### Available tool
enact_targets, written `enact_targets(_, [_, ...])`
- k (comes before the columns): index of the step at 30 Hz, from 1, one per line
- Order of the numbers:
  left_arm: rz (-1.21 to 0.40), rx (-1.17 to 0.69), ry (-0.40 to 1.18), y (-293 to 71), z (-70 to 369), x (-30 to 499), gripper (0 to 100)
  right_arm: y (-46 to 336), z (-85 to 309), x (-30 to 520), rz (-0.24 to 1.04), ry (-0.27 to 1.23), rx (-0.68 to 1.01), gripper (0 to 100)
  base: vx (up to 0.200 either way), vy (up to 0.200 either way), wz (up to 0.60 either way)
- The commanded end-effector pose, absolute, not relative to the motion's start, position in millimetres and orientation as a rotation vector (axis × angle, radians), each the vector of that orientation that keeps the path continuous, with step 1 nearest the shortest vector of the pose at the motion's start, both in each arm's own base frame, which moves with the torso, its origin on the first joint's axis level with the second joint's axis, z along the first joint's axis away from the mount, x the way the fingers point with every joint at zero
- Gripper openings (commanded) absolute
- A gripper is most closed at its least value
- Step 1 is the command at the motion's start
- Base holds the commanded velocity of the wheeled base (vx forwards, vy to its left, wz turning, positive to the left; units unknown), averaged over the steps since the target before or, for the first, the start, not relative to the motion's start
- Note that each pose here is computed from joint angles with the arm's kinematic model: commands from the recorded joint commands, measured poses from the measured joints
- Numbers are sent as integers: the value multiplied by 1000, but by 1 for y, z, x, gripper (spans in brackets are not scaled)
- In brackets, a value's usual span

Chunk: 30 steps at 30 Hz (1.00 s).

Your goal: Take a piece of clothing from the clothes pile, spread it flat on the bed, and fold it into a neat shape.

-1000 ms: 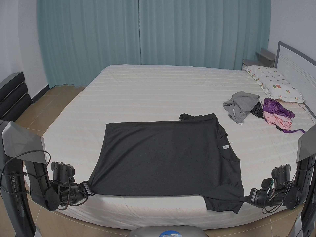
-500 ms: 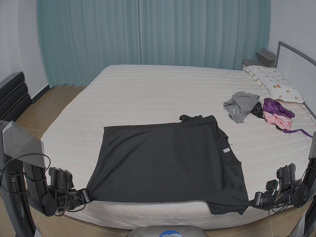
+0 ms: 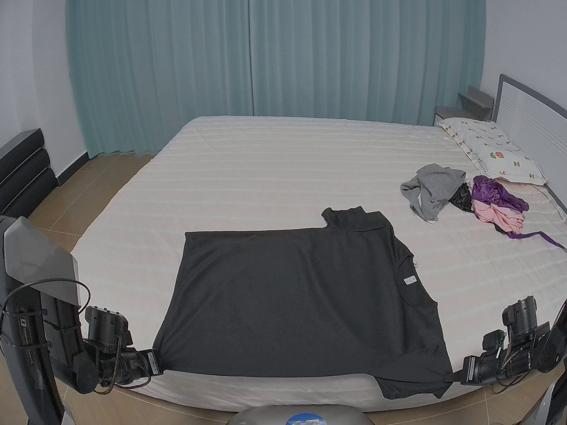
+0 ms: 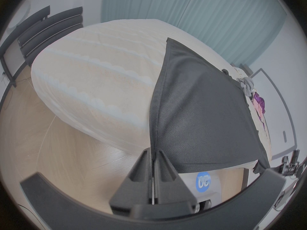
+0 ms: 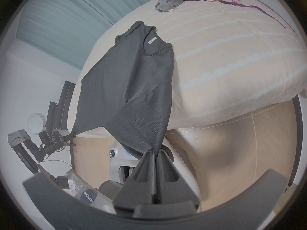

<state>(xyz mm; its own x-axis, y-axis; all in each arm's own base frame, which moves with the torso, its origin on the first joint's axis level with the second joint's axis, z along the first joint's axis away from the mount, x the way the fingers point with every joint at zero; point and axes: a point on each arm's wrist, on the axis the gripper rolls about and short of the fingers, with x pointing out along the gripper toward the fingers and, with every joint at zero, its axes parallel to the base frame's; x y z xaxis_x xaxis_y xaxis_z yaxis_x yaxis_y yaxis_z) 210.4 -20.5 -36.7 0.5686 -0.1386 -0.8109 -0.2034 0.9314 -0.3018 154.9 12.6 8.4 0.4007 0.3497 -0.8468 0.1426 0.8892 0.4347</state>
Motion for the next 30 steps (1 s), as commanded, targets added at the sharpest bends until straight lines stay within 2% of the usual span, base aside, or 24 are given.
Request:
enact_targets(1, [32,-363,997,-20,-37,203,0,13,14,147,143,1152,462,0,0,0,0])
enact_targets(30, [-24,-176,1159,-17,-30,173,0,11,30,117,141,1214,417,0,0,0,0])
